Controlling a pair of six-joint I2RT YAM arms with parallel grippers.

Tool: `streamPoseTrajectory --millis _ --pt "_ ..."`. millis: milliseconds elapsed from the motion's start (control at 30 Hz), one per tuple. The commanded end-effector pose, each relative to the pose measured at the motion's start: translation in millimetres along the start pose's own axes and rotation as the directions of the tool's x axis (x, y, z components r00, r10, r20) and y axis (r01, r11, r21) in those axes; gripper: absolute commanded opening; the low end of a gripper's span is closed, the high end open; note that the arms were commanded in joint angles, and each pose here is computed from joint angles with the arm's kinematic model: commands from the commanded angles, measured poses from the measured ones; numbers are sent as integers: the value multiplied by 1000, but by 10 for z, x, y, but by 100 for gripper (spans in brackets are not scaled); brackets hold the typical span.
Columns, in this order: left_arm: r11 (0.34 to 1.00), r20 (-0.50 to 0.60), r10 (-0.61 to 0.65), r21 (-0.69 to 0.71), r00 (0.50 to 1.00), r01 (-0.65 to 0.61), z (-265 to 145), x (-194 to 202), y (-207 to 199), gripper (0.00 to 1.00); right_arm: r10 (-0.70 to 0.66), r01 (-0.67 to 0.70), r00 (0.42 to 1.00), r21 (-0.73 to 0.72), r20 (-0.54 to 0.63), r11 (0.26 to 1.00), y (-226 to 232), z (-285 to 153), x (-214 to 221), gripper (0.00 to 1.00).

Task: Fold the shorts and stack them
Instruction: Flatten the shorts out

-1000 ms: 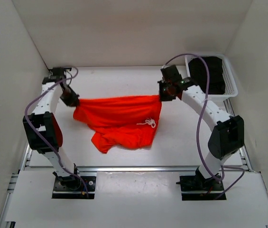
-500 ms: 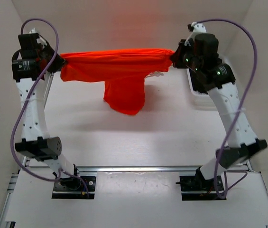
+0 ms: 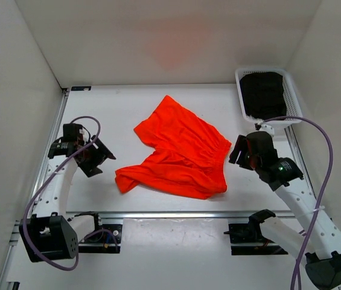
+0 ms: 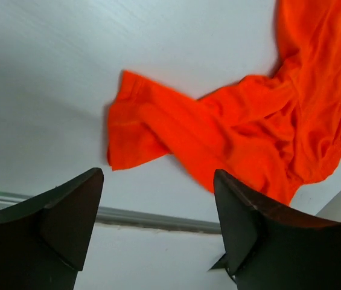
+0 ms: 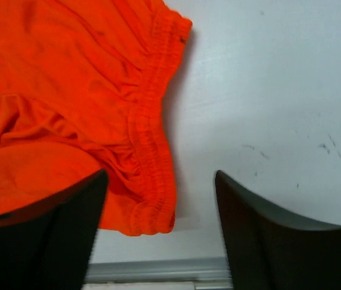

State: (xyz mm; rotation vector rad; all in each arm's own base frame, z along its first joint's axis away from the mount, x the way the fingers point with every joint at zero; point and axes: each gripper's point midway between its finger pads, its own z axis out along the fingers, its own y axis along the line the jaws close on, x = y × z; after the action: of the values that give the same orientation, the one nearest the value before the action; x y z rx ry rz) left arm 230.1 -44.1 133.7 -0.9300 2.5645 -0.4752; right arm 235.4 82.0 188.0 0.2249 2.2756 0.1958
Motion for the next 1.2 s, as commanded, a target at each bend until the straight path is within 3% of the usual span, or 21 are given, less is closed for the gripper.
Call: streamPoseTrajectory --millis 0,33,67,100,167,267,300,333,367,400,433,533,733,1033,1100,1167 --pt "997 111 28 69 993 -36 -129 -341 -274 83 186 -186 983 11 1 983 -6 -52 41 69" --pt "998 124 38 42 992 -44 -172 -400 -266 69 208 -208 978 -6 -16 978 28 -56 56 49" --pt "999 120 36 20 992 -38 -167 -417 -243 64 225 -226 973 -19 -49 974 71 -34 96 49" --pt "999 97 42 -12 994 -41 -106 -402 -185 60 265 -267 960 -13 -91 964 91 20 138 29" --pt "998 77 35 -54 996 -31 -78 -364 -96 54 323 -340 919 -38 -227 940 171 82 382 13" --pt "995 -7 -8 -101 1000 8 82 -110 107 61 422 -472 840 -77 -341 878 269 137 604 15" --pt "996 -23 -11 -85 1000 9 142 -63 110 66 443 -505 803 -60 -399 861 241 181 850 22" --pt "996 -49 -29 -87 998 25 212 51 181 79 455 -546 765 -84 -456 833 311 141 959 44" --pt "997 -55 -30 -80 998 25 250 74 189 85 496 -596 738 -96 -458 797 325 134 959 51" --pt "996 -56 -36 -78 998 32 283 97 184 88 510 -617 716 -91 -476 782 319 135 1033 61" --pt "996 -60 -38 -80 998 33 357 61 177 88 519 -631 685 -61 -512 773 286 145 1222 77" --pt "995 -77 -31 -99 997 24 492 41 151 88 540 -666 654 -65 -529 743 287 147 1285 81" --pt "981 -130 -16 -194 991 -9 877 12 224 79 554 -671 648 -46 -524 740 267 258 1310 81" --pt "968 -183 8 -246 983 -54 1114 148 158 59 582 -676 616 24 -531 737 187 348 1471 58" --pt "968 -185 8 -245 983 -54 1128 153 126 49 587 -672 621 33 -518 740 152 380 1493 46" --pt "966 -198 14 -251 980 -64 1151 190 128 21 585 -657 640 38 -499 753 108 409 1491 33"
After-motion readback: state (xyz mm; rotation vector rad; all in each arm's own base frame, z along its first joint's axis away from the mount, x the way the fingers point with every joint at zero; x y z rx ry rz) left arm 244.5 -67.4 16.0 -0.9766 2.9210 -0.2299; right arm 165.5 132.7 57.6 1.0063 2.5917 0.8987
